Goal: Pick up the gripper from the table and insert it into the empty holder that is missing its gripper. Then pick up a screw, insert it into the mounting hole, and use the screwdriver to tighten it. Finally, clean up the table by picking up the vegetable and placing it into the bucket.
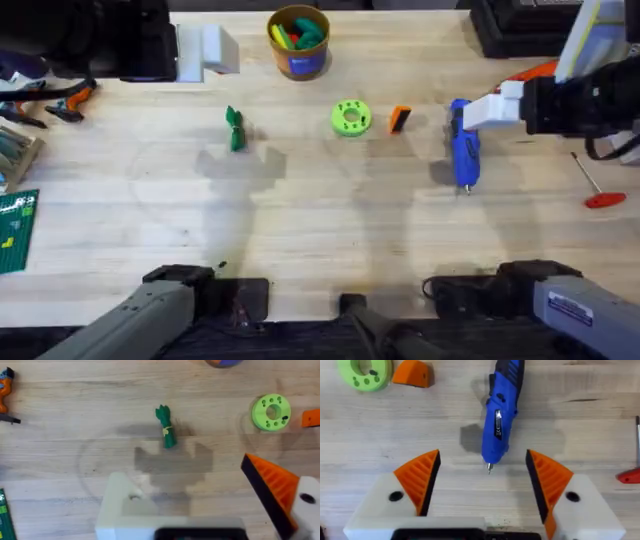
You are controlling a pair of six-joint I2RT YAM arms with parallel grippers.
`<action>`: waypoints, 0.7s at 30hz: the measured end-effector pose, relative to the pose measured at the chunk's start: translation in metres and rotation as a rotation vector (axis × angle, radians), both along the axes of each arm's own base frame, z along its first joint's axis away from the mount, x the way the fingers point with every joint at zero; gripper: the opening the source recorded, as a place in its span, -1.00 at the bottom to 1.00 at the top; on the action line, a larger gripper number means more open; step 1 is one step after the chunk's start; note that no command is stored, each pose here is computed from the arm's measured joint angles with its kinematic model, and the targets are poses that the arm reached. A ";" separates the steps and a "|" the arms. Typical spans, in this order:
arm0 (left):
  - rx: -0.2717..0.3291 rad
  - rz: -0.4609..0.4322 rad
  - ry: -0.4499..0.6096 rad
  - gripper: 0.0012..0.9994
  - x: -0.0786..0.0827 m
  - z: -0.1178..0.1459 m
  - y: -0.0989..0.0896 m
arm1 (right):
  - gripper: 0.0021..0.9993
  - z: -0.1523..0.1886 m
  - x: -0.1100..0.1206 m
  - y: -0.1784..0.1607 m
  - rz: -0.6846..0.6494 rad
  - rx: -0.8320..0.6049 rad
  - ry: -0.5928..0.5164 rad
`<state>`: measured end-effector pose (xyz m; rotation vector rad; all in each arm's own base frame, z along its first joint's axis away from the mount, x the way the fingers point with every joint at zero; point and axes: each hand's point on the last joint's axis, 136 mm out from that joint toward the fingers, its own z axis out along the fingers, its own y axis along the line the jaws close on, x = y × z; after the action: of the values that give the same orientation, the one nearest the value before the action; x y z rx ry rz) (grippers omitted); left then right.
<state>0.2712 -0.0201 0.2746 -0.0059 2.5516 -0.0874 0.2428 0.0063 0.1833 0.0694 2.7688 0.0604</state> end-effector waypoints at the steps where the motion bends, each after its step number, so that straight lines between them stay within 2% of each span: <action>1: 0.000 0.000 0.000 0.97 0.000 0.000 0.000 | 0.98 0.000 0.000 0.000 0.000 0.000 0.000; 6: 0.002 0.000 0.037 0.97 -0.008 -0.005 0.000 | 0.98 0.000 0.000 0.000 0.000 0.000 0.000; 13: 0.014 0.001 0.199 0.97 -0.043 -0.023 0.003 | 0.98 0.000 0.000 0.000 0.000 0.000 0.000; 21: 0.040 0.015 0.202 0.97 -0.044 -0.024 0.008 | 0.98 0.000 0.000 0.000 0.000 0.000 0.000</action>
<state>0.2272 -0.0122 0.2510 -0.0192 2.7543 -0.0314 0.2427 0.0063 0.1832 0.0694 2.7692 0.0603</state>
